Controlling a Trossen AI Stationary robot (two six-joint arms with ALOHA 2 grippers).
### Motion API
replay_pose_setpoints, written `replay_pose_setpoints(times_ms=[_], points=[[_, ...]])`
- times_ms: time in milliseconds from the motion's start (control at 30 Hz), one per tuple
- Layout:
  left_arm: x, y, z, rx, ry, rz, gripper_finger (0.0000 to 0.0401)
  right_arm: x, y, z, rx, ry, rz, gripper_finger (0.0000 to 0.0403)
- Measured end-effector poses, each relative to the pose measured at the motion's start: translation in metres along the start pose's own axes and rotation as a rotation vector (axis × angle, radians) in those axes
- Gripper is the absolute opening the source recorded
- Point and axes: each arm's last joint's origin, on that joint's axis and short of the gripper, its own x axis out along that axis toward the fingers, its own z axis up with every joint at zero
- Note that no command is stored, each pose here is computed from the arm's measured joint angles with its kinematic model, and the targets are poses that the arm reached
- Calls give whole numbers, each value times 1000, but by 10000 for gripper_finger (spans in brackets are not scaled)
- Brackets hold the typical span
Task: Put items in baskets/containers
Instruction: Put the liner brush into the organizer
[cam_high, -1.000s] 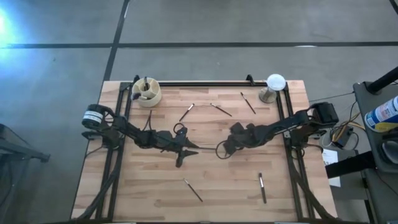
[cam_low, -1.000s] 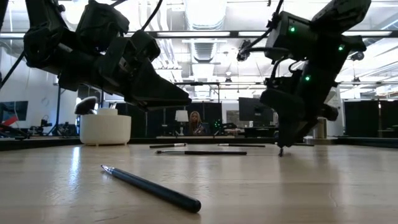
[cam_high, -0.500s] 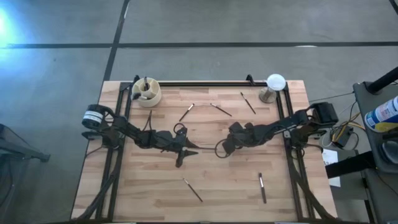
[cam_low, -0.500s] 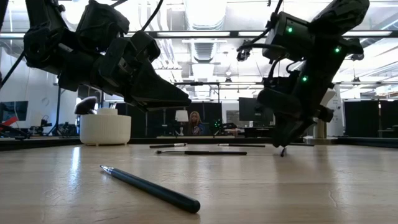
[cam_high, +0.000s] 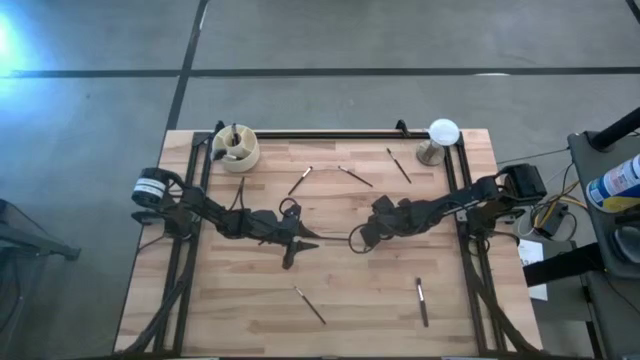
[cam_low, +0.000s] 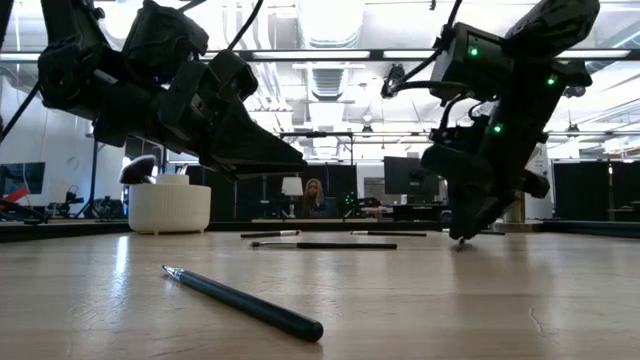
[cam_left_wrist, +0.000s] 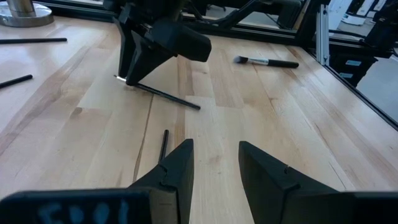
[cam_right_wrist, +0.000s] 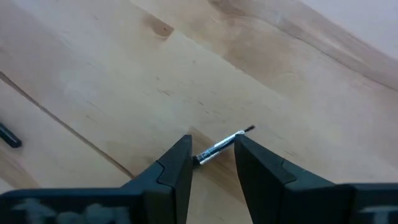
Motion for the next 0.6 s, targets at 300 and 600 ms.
replay_pose_setpoints(times_ms=[300, 600], points=[[0, 0, 0, 0, 0, 0, 119, 3, 1, -1, -6, -26, 42, 114], [0, 0, 0, -3, 1, 0, 119, 4, 2, -1, -54, -35, 66, 108]])
